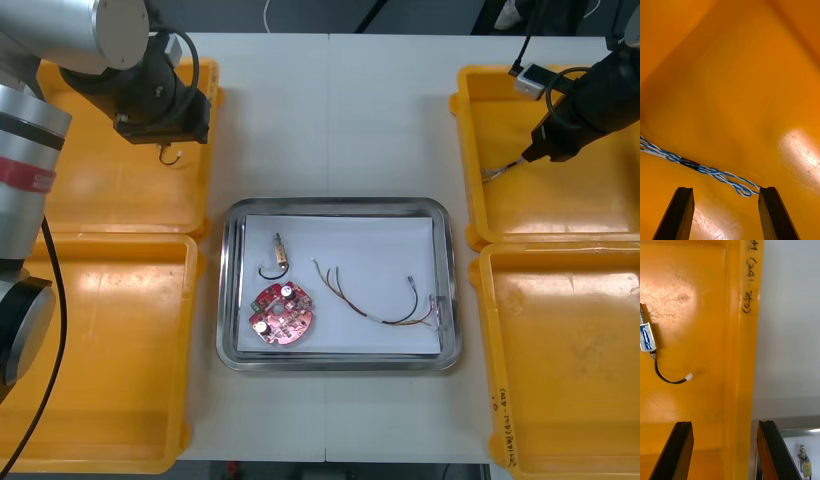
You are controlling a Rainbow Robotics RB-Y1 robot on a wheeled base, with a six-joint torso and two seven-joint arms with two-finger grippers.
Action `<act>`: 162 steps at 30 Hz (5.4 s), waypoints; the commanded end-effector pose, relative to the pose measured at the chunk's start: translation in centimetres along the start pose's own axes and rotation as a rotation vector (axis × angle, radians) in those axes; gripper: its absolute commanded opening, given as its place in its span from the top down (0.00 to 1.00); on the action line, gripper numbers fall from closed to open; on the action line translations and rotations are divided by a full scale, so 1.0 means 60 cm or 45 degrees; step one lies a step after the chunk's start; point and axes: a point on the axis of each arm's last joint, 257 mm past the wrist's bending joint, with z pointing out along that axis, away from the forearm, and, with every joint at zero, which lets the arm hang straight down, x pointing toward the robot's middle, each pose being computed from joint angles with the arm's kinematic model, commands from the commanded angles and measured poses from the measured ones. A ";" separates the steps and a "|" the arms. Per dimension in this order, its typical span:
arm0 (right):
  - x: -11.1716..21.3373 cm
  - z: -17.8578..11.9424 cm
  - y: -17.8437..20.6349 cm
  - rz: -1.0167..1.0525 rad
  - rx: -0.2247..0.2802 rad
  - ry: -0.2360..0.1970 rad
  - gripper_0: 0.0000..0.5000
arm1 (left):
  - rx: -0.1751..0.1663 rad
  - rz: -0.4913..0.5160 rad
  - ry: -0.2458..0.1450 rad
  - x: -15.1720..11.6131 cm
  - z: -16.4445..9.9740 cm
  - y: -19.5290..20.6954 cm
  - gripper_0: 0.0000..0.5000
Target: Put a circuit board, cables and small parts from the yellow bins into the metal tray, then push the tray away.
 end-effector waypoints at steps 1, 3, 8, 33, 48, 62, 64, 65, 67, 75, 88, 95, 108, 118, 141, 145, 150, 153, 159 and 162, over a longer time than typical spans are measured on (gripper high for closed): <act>-0.081 -0.031 -0.010 -0.050 0.040 -0.096 0.00 | -0.022 0.111 -0.144 -0.093 -0.043 0.037 0.00; -0.083 -0.029 -0.011 -0.053 0.047 -0.098 0.00 | -0.013 0.103 -0.156 -0.103 -0.039 0.045 0.00; -0.071 -0.029 -0.021 -0.062 0.074 -0.066 0.00 | -0.009 0.096 -0.198 -0.128 -0.019 0.067 0.00; -0.048 -0.015 -0.032 -0.095 0.118 -0.018 0.00 | -0.100 0.139 -0.304 -0.149 0.081 0.116 0.00; -0.038 -0.017 -0.032 -0.163 0.111 0.006 0.00 | -0.113 0.161 -0.329 -0.126 0.123 0.129 0.00; -0.008 -0.010 -0.038 -0.146 0.114 0.017 0.00 | -0.117 0.164 -0.309 -0.120 0.125 0.132 1.00; -0.010 -0.008 -0.037 -0.144 0.113 0.011 0.00 | -0.117 0.165 -0.311 -0.120 0.125 0.131 1.00; -0.009 -0.005 -0.036 -0.137 0.113 0.004 0.00 | -0.121 0.164 -0.310 -0.120 0.125 0.134 1.00; -0.006 0.000 -0.033 -0.129 0.109 -0.002 0.00 | -0.121 0.164 -0.310 -0.120 0.125 0.134 1.00; 0.008 0.010 -0.030 -0.126 0.104 0.013 0.00 | -0.133 0.145 -0.288 -0.117 0.117 0.152 1.00; 0.034 0.023 -0.021 -0.127 0.088 0.049 0.00 | -0.126 0.118 -0.230 -0.123 0.025 0.174 1.00; 0.029 0.033 -0.012 -0.110 0.074 0.017 0.00 | -0.128 0.105 -0.175 -0.110 -0.026 0.175 1.00; 0.026 0.047 -0.008 -0.148 0.092 0.022 0.93 | -0.160 0.172 -0.074 -0.023 -0.094 0.147 1.00; 0.023 0.045 -0.009 -0.139 0.089 0.011 1.00 | -0.126 0.203 -0.051 0.055 -0.114 0.090 1.00; 0.025 -0.084 -0.065 -0.183 0.118 0.067 1.00 | -0.049 0.210 -0.104 0.114 -0.108 0.016 1.00; 0.022 -0.127 -0.063 -0.185 0.090 0.077 1.00 | -0.047 0.211 -0.103 0.114 -0.108 0.015 1.00; 0.025 -0.175 -0.051 -0.178 0.045 0.091 1.00 | -0.048 0.207 -0.106 0.113 -0.109 0.016 1.00; 0.024 -0.200 -0.038 -0.195 0.010 0.102 1.00 | -0.046 0.208 -0.106 0.113 -0.109 0.016 1.00; 0.032 -0.258 -0.010 -0.263 -0.021 0.159 1.00 | -0.046 0.205 -0.109 0.112 -0.110 0.016 1.00; 0.031 -0.277 -0.006 -0.312 0.028 0.149 1.00 | -0.046 0.206 -0.106 0.113 -0.109 0.016 1.00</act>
